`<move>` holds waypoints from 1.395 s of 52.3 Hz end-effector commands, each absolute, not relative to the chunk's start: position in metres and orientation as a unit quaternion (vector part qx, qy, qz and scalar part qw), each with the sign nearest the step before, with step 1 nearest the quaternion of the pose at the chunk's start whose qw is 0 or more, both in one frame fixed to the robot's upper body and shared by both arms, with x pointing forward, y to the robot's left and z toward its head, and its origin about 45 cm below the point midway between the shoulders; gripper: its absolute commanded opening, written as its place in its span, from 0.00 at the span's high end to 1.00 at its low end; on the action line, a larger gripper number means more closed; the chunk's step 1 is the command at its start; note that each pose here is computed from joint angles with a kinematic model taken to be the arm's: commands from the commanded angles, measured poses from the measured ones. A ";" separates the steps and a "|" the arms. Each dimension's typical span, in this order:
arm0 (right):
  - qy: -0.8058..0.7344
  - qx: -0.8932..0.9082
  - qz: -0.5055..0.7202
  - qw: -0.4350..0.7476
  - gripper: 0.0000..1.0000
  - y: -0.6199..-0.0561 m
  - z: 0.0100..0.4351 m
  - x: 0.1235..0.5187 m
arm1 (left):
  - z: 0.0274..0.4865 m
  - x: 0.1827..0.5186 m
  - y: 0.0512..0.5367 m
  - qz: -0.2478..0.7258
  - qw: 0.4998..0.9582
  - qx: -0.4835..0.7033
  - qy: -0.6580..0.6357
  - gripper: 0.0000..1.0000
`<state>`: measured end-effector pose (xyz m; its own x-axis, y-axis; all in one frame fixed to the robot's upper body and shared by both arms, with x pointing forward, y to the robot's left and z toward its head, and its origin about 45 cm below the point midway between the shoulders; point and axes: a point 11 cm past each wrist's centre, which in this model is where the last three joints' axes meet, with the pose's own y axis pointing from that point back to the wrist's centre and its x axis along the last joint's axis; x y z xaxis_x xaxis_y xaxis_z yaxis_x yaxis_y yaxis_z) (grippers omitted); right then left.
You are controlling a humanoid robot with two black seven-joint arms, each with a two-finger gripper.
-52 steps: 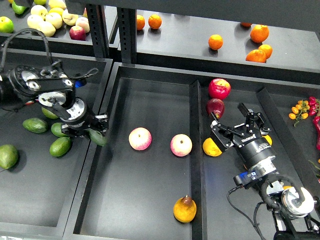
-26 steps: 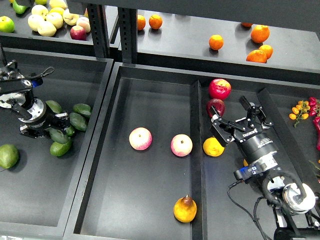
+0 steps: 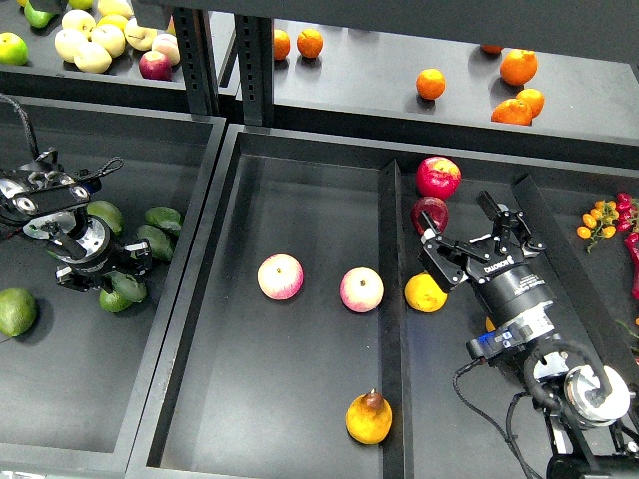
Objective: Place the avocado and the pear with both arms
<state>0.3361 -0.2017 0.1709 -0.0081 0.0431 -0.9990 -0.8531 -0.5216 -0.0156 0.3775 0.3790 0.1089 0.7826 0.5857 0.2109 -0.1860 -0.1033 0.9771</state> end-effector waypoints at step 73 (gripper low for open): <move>0.302 -0.664 0.598 0.332 0.00 -0.208 0.151 0.312 | 0.152 0.389 0.275 0.403 0.831 0.115 0.366 0.03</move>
<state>0.3220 -0.1964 0.1585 0.0605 0.0387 -0.9974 -0.8119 -0.5794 -0.0717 0.4066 0.3034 0.1593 0.4149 0.8259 -0.3818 -0.5726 0.5631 0.5959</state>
